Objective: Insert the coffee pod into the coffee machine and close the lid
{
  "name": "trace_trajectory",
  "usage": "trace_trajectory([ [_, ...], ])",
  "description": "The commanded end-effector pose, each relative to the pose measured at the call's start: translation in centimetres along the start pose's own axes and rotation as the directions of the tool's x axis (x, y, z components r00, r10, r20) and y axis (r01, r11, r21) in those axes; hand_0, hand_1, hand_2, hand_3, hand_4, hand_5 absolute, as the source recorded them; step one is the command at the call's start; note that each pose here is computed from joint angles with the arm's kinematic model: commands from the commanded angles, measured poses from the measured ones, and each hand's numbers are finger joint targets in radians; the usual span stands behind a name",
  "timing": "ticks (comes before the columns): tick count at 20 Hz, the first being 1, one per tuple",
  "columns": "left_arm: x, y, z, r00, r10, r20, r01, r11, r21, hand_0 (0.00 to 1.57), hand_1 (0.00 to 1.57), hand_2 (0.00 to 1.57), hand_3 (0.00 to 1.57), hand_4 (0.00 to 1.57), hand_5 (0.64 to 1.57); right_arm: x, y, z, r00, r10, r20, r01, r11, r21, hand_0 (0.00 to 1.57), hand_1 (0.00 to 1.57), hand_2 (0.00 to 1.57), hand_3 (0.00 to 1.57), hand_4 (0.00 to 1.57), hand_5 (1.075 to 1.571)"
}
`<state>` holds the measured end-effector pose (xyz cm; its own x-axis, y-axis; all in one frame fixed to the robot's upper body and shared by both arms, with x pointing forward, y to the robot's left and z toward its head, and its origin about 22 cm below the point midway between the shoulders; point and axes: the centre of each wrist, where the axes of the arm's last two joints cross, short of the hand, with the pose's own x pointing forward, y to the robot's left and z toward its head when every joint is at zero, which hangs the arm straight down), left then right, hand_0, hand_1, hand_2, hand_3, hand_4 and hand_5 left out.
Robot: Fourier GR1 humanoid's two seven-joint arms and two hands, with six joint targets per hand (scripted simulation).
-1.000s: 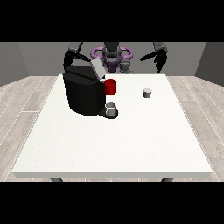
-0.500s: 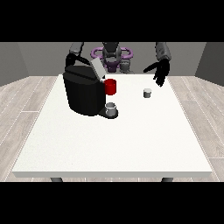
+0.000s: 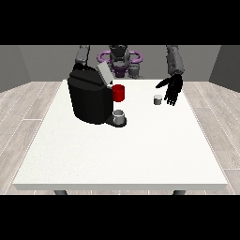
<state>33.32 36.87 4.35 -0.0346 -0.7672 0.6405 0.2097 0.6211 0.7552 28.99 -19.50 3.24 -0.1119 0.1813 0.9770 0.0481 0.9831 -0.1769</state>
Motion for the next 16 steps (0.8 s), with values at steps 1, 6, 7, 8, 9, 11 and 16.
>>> trace_trajectory([
  [1,1.3,-1.6,-1.7,0.998,-0.054,0.013,0.054,0.998,-0.008,0.00,0.00,0.42,0.00,0.00,1.571,-1.2,0.3,-1.2,0.998,-0.007,-0.061,0.005,1.000,-0.024,0.00,0.00,0.00,0.00,0.00,1.571],
  [6,2.0,-3.6,-2.5,0.986,-0.162,0.029,0.162,0.987,0.015,0.94,0.94,0.95,0.69,0.08,1.571,-1.1,-0.9,-2.2,0.996,0.008,-0.093,-0.008,1.000,-0.004,0.00,0.00,0.00,0.00,0.00,1.571],
  [7,2.0,-4.2,-3.1,0.986,-0.166,0.026,0.165,0.986,0.033,0.84,0.84,0.92,0.76,0.30,1.571,0.3,-0.2,-2.4,0.997,0.028,-0.071,-0.027,0.999,0.018,0.00,0.00,0.00,0.00,0.00,1.571],
  [8,2.3,-2.6,-3.1,0.972,-0.219,0.087,0.209,0.972,0.110,0.89,0.89,0.96,0.82,0.38,1.571,-1.1,0.1,-2.0,1.000,0.013,-0.024,-0.013,1.000,-0.011,0.00,0.00,0.00,0.00,0.00,1.571],
  [9,1.9,-5.8,-2.7,0.968,-0.240,0.076,0.237,0.970,0.045,1.07,1.07,1.11,0.91,0.45,1.571,-0.9,0.4,-1.8,0.998,0.016,-0.065,-0.016,1.000,0.004,0.00,0.00,0.00,0.00,0.00,1.571],
  [11,1.8,-2.7,-3.2,0.962,-0.269,0.045,0.268,0.963,0.028,1.04,1.04,1.11,0.91,0.46,1.571,-3.0,-0.4,-0.9,0.997,0.028,-0.065,-0.025,0.999,0.045,0.00,0.00,0.00,0.00,0.00,1.571],
  [16,0.1,-3.9,-2.7,0.924,-0.382,0.004,0.382,0.922,-0.070,0.83,0.83,1.00,0.86,0.34,1.571,-3.2,0.6,-0.6,0.997,0.002,-0.072,0.002,0.998,0.061,0.00,0.00,0.00,0.00,0.00,1.571],
])
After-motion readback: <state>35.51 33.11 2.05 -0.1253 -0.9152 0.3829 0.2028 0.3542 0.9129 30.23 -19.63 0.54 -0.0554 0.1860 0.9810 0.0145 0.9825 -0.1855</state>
